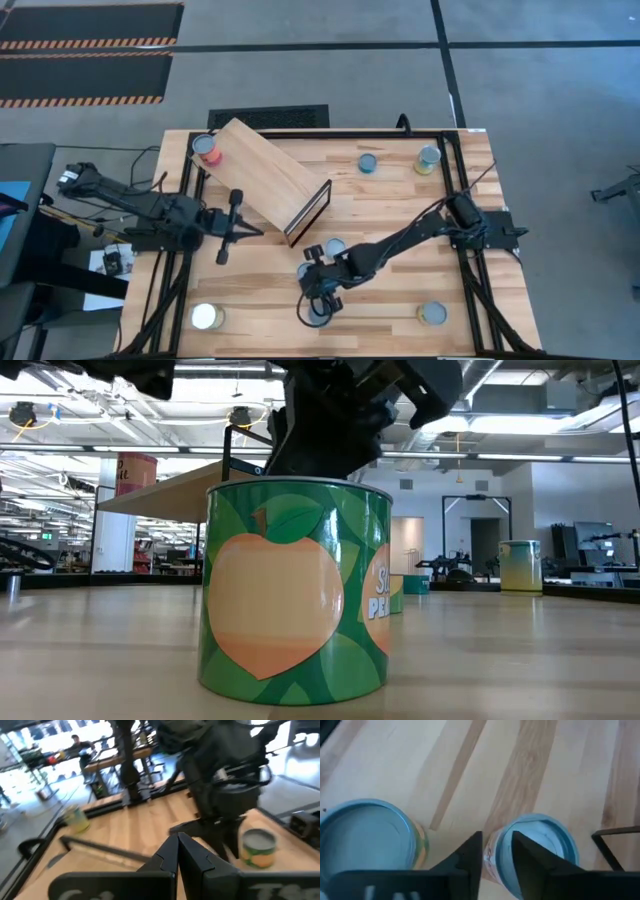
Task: Pick and place cans onto a shelf
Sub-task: Put the canned tomatoes on the shelf
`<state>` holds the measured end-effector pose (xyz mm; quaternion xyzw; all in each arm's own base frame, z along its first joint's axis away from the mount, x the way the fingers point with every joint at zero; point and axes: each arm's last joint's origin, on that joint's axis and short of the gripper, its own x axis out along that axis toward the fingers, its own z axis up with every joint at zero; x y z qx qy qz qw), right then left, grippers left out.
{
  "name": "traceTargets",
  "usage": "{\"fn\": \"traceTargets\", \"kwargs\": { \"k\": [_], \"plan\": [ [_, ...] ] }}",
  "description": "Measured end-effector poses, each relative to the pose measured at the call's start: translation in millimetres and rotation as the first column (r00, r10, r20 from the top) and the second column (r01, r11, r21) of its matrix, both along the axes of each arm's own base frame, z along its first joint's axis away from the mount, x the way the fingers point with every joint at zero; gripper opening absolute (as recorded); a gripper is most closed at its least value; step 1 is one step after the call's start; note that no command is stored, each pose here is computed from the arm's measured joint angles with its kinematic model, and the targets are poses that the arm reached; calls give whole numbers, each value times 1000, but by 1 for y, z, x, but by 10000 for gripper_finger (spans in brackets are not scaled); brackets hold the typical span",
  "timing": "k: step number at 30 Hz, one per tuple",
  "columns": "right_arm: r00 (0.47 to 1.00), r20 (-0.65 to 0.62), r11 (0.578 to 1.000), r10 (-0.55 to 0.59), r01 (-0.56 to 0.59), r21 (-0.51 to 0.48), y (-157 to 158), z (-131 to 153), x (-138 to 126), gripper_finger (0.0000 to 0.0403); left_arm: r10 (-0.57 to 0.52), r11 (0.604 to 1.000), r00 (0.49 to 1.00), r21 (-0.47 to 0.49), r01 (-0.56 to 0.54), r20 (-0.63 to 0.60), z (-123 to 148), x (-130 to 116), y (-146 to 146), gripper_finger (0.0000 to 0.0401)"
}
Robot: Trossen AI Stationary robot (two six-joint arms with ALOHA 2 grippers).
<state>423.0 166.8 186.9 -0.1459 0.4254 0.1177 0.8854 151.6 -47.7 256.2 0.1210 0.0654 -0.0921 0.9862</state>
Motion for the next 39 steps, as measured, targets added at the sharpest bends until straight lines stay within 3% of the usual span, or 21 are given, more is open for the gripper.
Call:
{"fn": "traceTargets", "kwargs": {
  "k": [5,10,14,20,25,30,35,39],
  "plan": [
    [1000,23,997,2,0,-79,7,29,-16,158,-67,998,998,12,67,-14,-3,0,-12,0],
    [999,45,985,14,-6,-175,8,53,-44,84,-48,999,998,11,48,-36,-10,9,-24,0],
    [990,141,992,12,6,-128,-8,57,-68,13,-52,999,998,14,52,-46,-15,18,-32,0],
    [944,330,999,-22,34,-30,-48,45,-111,20,-57,998,996,-26,55,-69,-15,26,-39,0],
    [860,503,996,-86,74,43,-86,40,-150,6,-74,997,995,-32,72,-68,-8,32,-47,0],
    [768,619,986,-164,133,96,-114,37,-181,18,-66,998,995,-22,65,-78,-2,37,-54,0],
    [744,621,968,-247,212,131,-136,30,-198,24,-55,998,994,-18,53,-95,-2,44,-60,0],
    [763,539,934,-358,303,191,-150,22,-200,22,-50,999,991,-22,47,-126,-4,54,-66,0]
  ]
}}
